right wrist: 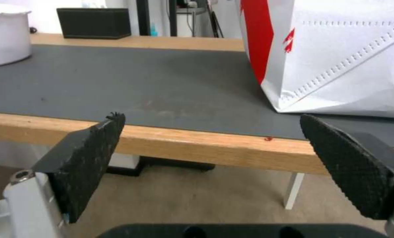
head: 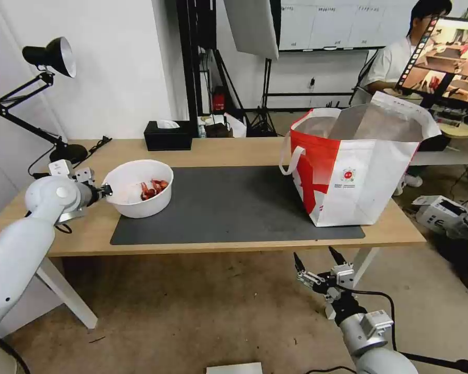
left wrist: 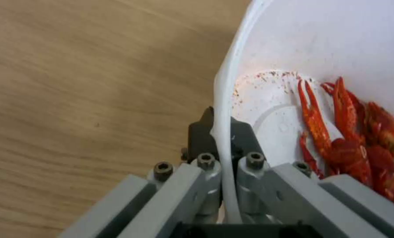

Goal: Pick up the trash from the table and place it into the takeout bag.

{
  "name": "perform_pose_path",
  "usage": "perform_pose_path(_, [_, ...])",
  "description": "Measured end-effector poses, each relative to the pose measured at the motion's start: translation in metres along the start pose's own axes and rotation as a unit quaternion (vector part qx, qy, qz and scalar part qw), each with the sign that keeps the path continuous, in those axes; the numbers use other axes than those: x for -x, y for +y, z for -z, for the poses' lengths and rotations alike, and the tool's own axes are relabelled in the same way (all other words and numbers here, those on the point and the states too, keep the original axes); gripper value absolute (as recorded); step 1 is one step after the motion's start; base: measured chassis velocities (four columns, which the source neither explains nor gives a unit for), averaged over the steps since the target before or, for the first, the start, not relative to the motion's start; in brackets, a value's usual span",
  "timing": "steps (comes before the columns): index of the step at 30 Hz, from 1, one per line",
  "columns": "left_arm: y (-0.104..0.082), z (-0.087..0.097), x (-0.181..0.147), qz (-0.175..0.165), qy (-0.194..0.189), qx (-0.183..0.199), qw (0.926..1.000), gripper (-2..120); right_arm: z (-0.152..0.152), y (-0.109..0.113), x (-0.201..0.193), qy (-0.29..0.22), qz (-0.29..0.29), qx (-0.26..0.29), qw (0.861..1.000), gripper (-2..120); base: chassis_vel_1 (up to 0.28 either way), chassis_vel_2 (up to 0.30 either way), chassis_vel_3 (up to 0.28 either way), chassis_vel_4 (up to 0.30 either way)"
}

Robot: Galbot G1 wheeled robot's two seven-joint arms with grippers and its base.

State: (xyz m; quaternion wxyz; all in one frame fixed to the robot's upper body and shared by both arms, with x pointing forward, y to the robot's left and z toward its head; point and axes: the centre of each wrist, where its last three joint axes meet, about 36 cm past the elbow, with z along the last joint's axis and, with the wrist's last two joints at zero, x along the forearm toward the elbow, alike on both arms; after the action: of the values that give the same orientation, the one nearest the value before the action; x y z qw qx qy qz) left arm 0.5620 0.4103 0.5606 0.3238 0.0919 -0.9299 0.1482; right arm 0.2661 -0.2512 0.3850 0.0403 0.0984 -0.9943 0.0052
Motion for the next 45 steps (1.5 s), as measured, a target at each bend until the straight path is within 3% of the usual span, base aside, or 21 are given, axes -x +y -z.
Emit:
perform_pose_path(6, [-0.001,0.003,-0.009,-0.027,-0.013,-0.004,0.9996,0,0.0,0.0,0.0,0.0,0.0,0.0,1.0,100,0.0,0.0,0.0,0.0])
perform_pose_path(9, [-0.005,-0.008,-0.015,-0.054,-0.057,0.035,0.9963,0,0.0,0.0,0.0,0.0,0.0,0.0,1.0,100,0.0,0.0,0.0,0.0])
perform_pose_path(14, [-0.011,-0.015,-0.021,-0.063,-0.104,0.051,0.9912,0,0.0,0.0,0.0,0.0,0.0,0.0,1.0,100,0.0,0.0,0.0,0.0])
perform_pose_path(17, [-0.017,-0.026,-0.02,-0.065,-0.177,0.053,0.9807,0,0.0,0.0,0.0,0.0,0.0,0.0,1.0,100,0.0,0.0,0.0,0.0])
perform_pose_path(18, [-0.017,-0.026,-0.02,-0.065,-0.177,0.053,0.9807,0,0.0,0.0,0.0,0.0,0.0,0.0,1.0,100,0.0,0.0,0.0,0.0])
perform_pose_path(21, [-0.023,-0.039,-0.021,-0.063,-0.22,0.056,0.9717,0,0.0,0.0,0.0,0.0,0.0,0.0,1.0,100,0.0,0.0,0.0,0.0])
perform_pose_path(30, [-0.033,-0.043,-0.029,-0.075,-0.24,0.061,0.966,0,0.0,0.0,0.0,0.0,0.0,0.0,1.0,100,0.0,0.0,0.0,0.0])
perform_pose_path(34, [-0.045,-0.037,-0.033,-0.092,-0.24,0.061,0.9646,0,0.0,0.0,0.0,0.0,0.0,0.0,1.0,100,0.0,0.0,0.0,0.0])
perform_pose_path(37, [-0.071,-0.026,-0.036,-0.12,-0.235,0.058,0.9627,0,0.0,0.0,0.0,0.0,0.0,0.0,1.0,100,0.0,0.0,0.0,0.0])
perform_pose_path(38, [-0.071,-0.026,-0.036,-0.12,-0.235,0.058,0.9627,0,0.0,0.0,0.0,0.0,0.0,0.0,1.0,100,0.0,0.0,0.0,0.0])
perform_pose_path(41, [-0.101,-0.014,-0.038,-0.147,-0.234,0.063,0.9591,0,0.0,0.0,0.0,0.0,0.0,0.0,1.0,100,0.0,0.0,0.0,0.0])
perform_pose_path(42, [-0.101,-0.014,-0.038,-0.147,-0.234,0.063,0.9591,0,0.0,0.0,0.0,0.0,0.0,0.0,1.0,100,0.0,0.0,0.0,0.0])
perform_pose_path(45, [-0.136,-0.004,-0.043,-0.179,-0.233,0.069,0.9532,0,0.0,0.0,0.0,0.0,0.0,0.0,1.0,100,0.0,0.0,0.0,0.0])
